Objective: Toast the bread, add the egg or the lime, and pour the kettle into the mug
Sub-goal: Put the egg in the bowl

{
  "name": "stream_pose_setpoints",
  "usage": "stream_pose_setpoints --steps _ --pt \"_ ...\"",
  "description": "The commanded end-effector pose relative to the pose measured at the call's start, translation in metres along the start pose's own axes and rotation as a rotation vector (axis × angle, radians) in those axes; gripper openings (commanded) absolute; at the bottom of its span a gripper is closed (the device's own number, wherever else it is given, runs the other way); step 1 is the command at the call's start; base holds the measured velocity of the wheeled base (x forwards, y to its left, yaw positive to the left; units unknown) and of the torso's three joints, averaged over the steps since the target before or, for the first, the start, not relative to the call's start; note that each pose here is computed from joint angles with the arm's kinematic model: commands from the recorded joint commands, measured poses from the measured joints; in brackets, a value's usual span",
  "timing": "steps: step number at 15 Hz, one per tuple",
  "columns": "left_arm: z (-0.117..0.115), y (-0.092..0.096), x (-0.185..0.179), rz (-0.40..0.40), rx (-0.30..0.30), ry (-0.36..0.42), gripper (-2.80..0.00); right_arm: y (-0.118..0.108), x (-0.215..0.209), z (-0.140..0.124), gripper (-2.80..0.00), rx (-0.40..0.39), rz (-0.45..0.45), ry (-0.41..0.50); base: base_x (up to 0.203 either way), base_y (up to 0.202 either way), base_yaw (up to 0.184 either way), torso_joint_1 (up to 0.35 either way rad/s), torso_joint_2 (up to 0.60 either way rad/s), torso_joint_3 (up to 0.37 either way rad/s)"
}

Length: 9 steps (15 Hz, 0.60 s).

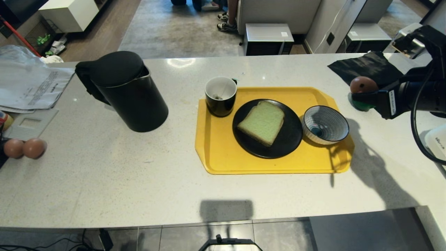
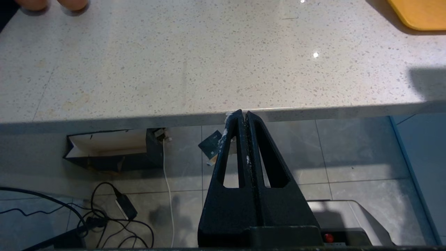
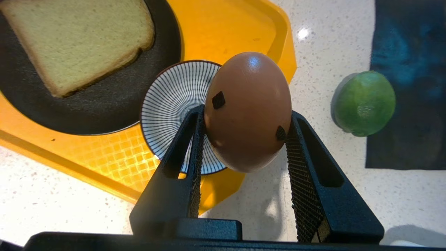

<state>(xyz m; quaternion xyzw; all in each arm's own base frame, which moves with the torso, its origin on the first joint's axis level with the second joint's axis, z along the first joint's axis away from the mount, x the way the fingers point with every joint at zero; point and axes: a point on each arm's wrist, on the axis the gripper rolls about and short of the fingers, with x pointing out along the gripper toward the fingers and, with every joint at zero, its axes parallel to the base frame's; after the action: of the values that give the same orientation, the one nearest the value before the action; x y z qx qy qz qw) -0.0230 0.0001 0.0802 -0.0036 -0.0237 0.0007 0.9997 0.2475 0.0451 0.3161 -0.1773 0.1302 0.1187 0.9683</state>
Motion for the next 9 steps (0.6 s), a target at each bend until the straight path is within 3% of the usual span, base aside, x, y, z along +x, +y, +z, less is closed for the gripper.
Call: stream_pose_setpoints --steps 1,4,6,9 --pt "-0.005 0.000 0.001 0.001 -0.001 0.016 -2.80 0.000 -0.001 0.000 -2.80 -0.002 0.002 0.000 0.000 0.000 0.000 0.003 0.01 -0.154" --pt "-0.005 0.000 0.001 0.003 -0.013 0.017 -2.80 0.002 -0.013 -0.004 -2.80 -0.003 0.006 0.007 0.000 0.000 0.000 0.004 0.00 -0.057" --pt "-0.005 0.000 0.001 0.002 -0.013 0.017 -2.80 0.004 -0.021 -0.009 -2.80 -0.016 0.032 0.062 0.000 0.000 0.000 0.000 0.00 0.000" --pt "-0.005 0.000 0.001 0.002 -0.013 0.017 -2.80 0.007 -0.020 -0.017 -2.80 -0.113 0.069 0.129 0.000 0.000 0.000 0.000 0.00 0.000"
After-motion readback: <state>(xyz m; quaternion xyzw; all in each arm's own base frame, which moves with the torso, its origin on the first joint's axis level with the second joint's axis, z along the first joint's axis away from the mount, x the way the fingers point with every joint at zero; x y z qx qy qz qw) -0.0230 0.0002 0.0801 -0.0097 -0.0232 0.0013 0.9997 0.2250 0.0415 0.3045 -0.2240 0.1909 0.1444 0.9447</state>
